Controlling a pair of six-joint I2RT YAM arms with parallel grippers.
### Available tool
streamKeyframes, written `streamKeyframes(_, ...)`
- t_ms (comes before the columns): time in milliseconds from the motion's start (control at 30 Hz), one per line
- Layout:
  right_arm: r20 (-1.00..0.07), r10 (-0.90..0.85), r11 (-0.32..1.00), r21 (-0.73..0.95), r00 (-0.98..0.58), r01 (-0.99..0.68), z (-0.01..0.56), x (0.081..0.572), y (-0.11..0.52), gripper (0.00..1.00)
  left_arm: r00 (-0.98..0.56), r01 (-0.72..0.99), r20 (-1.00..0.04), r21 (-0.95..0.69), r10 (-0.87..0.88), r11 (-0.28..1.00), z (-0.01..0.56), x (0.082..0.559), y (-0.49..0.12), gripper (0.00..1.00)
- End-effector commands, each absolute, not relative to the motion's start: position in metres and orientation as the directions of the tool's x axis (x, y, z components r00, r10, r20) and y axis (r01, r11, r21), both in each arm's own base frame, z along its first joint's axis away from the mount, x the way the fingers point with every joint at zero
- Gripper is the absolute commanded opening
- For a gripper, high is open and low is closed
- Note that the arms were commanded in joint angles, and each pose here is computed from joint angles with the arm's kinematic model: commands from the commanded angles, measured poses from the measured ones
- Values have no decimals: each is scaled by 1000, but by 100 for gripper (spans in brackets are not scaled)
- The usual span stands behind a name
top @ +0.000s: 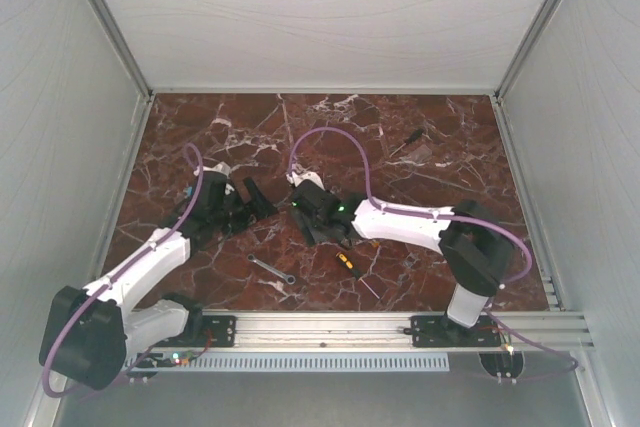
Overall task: Snap on the fuse box
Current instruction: Pick up the fuse from the center of the board.
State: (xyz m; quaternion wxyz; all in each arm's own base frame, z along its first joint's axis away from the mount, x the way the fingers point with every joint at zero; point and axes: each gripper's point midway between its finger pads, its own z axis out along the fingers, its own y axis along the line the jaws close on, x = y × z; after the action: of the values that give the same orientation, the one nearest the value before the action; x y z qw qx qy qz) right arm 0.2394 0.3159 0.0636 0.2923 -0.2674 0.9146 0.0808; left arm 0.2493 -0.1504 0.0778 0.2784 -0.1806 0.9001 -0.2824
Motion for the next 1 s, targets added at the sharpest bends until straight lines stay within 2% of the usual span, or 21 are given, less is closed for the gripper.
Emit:
streamKeyframes(0,-581,-312,935,-47,-752,-351,59,249,313,52,-765,-180,-421,-586,-487,790,87,254,-144,100)
streamKeyframes(133,-590,-237,962,-34,-772,-270,53,252,315,50,-750,-220,-427,-559,-505,800,84,256,-135,100)
streamKeyframes(433,-568,-203,971,-10,-798,-240,40,254,330,45,-693,-363,-437,-476,-574,801,71,254,-107,100)
streamKeyframes(967,-512,-220,969,-12,-831,-249,22,247,335,36,-709,-332,-430,-497,-560,802,72,256,-114,100)
